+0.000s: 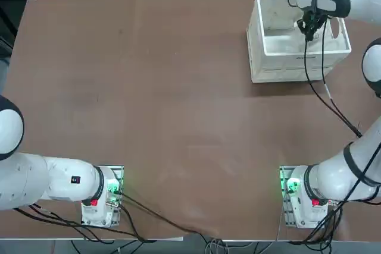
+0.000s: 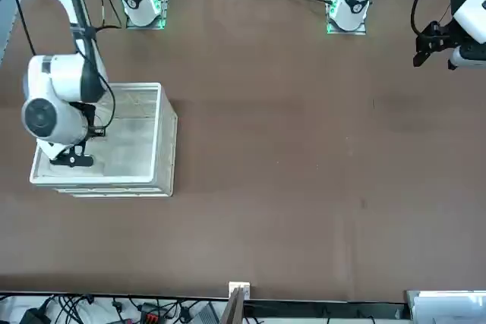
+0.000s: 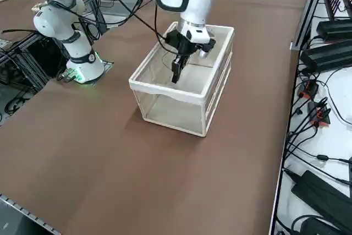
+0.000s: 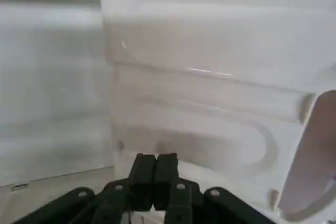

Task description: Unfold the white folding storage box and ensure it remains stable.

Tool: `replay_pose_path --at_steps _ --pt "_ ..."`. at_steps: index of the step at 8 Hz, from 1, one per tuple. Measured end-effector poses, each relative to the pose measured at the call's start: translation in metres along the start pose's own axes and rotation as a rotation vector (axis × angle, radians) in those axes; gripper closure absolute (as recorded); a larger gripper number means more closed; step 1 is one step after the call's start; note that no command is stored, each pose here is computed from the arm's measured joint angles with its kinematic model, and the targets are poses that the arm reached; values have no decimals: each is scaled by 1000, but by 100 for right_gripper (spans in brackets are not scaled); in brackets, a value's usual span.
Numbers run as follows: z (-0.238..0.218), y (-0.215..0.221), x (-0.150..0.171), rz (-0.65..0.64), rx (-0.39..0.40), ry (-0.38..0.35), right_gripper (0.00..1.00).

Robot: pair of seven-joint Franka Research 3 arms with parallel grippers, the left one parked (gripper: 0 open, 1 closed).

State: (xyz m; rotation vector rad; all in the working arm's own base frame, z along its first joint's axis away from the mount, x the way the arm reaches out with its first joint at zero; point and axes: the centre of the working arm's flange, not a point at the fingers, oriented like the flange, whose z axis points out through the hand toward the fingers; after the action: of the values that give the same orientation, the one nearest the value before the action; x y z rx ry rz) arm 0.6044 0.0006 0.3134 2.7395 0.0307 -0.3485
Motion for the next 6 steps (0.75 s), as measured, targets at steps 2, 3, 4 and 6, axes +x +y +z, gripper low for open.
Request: replay_pose_path --at_steps 2,3,4,6 --pt "20 -2 4 -13 -146 -28 99" --pt "31 -3 5 -15 -220 -48 99" --pt "44 -6 5 -8 -297 -74 99" --pt "68 -16 7 5 -387 -105 99"
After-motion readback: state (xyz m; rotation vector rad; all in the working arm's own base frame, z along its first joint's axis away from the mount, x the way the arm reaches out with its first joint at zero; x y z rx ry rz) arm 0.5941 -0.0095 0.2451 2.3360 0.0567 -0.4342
